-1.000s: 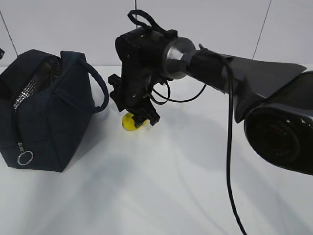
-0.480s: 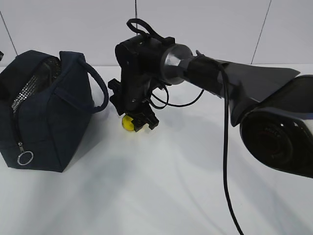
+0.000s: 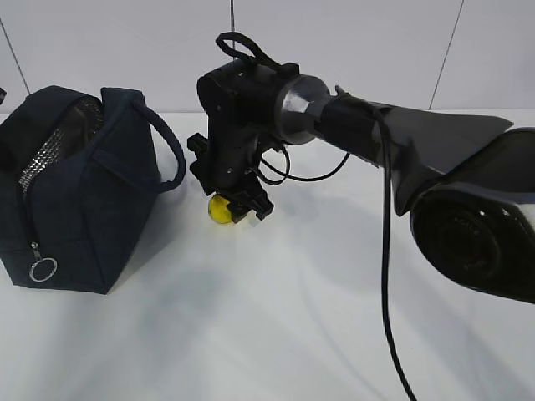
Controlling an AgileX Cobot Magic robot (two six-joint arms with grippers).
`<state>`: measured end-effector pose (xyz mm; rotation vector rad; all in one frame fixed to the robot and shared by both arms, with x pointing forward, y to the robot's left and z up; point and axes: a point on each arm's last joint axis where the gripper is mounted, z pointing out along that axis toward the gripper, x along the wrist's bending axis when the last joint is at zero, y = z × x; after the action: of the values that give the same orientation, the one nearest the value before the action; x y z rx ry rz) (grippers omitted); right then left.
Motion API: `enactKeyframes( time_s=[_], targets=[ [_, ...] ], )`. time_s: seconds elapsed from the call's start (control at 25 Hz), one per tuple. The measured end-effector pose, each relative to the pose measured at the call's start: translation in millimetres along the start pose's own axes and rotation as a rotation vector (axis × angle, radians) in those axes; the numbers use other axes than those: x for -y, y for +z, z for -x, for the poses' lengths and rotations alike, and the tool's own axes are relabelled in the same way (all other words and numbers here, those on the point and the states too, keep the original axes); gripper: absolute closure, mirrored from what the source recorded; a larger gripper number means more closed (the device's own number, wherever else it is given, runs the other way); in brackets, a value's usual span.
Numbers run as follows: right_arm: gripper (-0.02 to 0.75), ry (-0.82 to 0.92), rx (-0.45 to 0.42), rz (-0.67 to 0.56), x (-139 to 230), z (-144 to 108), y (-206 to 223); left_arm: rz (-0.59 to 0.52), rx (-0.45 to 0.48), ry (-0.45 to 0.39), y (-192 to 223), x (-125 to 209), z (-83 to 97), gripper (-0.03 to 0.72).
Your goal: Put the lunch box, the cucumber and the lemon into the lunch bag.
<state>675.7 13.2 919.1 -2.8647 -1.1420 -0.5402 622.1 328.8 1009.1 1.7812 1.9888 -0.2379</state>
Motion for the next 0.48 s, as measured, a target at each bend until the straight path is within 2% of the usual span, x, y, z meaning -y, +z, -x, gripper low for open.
enactKeyframes(
  time_s=[0.48],
  targets=[
    [0.225,0.047,-0.010,0.002,-0.1,-0.7,1.2,0.002,-0.001,0.011,0.0,-0.2,-0.1,0.684]
  ],
)
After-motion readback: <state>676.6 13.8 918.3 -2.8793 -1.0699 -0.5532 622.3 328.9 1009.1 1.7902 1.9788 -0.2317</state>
